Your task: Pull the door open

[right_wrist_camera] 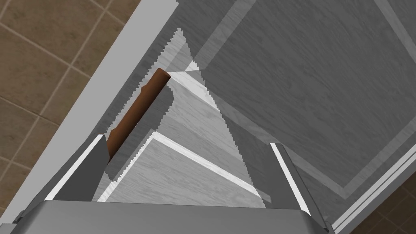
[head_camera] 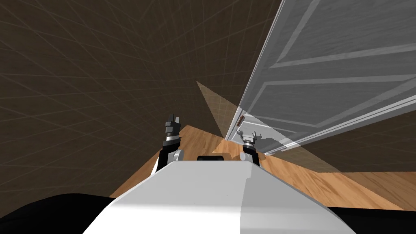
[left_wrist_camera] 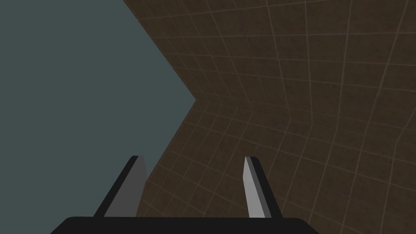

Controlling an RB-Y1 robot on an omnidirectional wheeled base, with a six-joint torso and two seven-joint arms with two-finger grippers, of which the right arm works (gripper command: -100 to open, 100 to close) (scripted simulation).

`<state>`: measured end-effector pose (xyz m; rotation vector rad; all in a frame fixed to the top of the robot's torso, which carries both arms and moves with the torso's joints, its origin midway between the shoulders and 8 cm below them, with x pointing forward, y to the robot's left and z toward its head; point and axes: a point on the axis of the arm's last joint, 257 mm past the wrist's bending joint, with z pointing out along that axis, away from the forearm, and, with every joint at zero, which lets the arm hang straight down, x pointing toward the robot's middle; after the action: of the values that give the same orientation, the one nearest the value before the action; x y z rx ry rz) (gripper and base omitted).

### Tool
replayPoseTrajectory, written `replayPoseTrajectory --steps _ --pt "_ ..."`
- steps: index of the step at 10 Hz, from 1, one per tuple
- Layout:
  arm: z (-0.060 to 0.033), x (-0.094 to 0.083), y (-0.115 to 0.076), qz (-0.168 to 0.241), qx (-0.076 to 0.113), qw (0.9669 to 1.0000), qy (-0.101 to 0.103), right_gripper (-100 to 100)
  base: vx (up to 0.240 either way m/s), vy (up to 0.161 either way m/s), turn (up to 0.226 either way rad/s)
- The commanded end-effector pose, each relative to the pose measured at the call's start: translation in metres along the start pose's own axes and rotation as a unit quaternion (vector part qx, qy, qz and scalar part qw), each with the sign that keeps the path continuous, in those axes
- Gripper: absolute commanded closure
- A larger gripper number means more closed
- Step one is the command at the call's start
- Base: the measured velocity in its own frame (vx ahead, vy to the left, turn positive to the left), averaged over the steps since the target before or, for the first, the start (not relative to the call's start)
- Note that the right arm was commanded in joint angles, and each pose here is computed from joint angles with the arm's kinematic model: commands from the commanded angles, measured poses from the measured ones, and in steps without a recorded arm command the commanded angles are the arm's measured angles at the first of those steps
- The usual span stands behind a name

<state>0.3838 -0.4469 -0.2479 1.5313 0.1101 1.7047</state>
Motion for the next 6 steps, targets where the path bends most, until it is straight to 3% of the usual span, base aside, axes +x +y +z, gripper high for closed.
replayPoseTrajectory --steps 1,3,4,6 --pt "-0.0005 -0.017 0.005 0.022 -0.008 0.9996 -0.017 -100 0.003 -0.097 0.216" --pt "-0.0024 -0.038 0.011 0.048 -0.019 0.998 -0.036 -100 0.001 -0.09 0.206" --pt "-0.0027 -0.038 0.011 0.048 -0.019 0.998 -0.037 -100 0.006 -0.058 0.052" --pt "-0.0058 -0.059 0.017 0.072 -0.032 0.9953 -0.057 -100 0.008 -0.046 0.169"
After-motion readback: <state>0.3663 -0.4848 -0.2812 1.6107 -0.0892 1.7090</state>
